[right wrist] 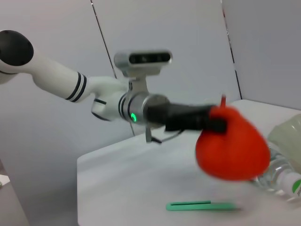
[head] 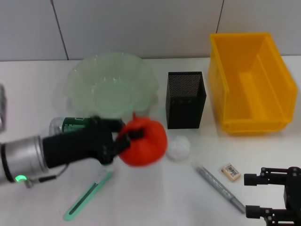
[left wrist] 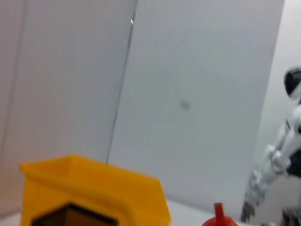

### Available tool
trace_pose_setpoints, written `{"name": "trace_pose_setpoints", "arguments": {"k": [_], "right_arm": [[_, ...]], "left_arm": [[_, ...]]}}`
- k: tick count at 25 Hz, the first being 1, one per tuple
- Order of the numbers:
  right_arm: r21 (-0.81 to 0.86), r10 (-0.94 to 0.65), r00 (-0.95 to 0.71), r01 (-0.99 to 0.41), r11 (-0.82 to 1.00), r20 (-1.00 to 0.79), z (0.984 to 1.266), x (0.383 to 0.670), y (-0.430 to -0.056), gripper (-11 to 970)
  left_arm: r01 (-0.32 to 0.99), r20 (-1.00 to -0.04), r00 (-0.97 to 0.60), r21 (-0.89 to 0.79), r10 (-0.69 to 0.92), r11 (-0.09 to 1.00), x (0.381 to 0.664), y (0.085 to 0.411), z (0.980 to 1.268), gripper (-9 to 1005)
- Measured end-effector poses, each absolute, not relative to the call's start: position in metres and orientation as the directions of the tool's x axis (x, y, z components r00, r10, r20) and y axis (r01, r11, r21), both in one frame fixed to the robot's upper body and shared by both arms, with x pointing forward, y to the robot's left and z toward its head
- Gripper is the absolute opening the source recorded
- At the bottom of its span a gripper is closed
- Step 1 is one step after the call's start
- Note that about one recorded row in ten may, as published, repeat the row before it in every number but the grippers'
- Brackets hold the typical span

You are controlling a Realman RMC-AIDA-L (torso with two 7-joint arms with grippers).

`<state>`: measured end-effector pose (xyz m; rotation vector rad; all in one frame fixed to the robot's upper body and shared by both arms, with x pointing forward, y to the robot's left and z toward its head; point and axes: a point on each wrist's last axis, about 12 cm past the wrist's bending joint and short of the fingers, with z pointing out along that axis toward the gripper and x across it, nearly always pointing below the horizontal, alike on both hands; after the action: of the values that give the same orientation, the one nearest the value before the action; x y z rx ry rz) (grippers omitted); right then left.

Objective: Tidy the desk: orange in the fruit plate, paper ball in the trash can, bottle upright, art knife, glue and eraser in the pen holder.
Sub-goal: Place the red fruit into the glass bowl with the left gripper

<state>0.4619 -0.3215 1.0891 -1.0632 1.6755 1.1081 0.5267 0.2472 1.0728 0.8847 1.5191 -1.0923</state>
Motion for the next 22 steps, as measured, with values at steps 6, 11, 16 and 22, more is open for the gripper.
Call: {"name": "trace_pose_setpoints", "arguments": {"k": [6,11,16,22], "right_arm": [[0.233,-0.191,-0.281,-0.942,0.241,-0.940,1.089,0.463,-0.318,690],[0.231,-0.193,-0.276,-0.946,0.227,-0.942,1.090,0.466,-0.314,690],[0.230,-0.190,-0.272,-0.949,0.215,-0.943,1.090,0.469,-0.311,690],[0.220,-0.190,-0.261,-0.952,0.210,-0.946,1.092,0.472,-0.309,690]], "left_arm": [[0.913,-0.982,-0.173,-0.188,-0.075,0.363,0.554,0.256,1.108,118],[0.827,-0.984,-0.155,-0.177,-0.085,0.533,0.590,0.255,1.119,97],[0.733,-0.985,-0.168,-0.158,-0.048,0.662,0.615,0.252,1.115,59],[0.675,-0.982,-0.188,-0.142,-0.017,0.724,0.628,0.241,1.104,75]]}}
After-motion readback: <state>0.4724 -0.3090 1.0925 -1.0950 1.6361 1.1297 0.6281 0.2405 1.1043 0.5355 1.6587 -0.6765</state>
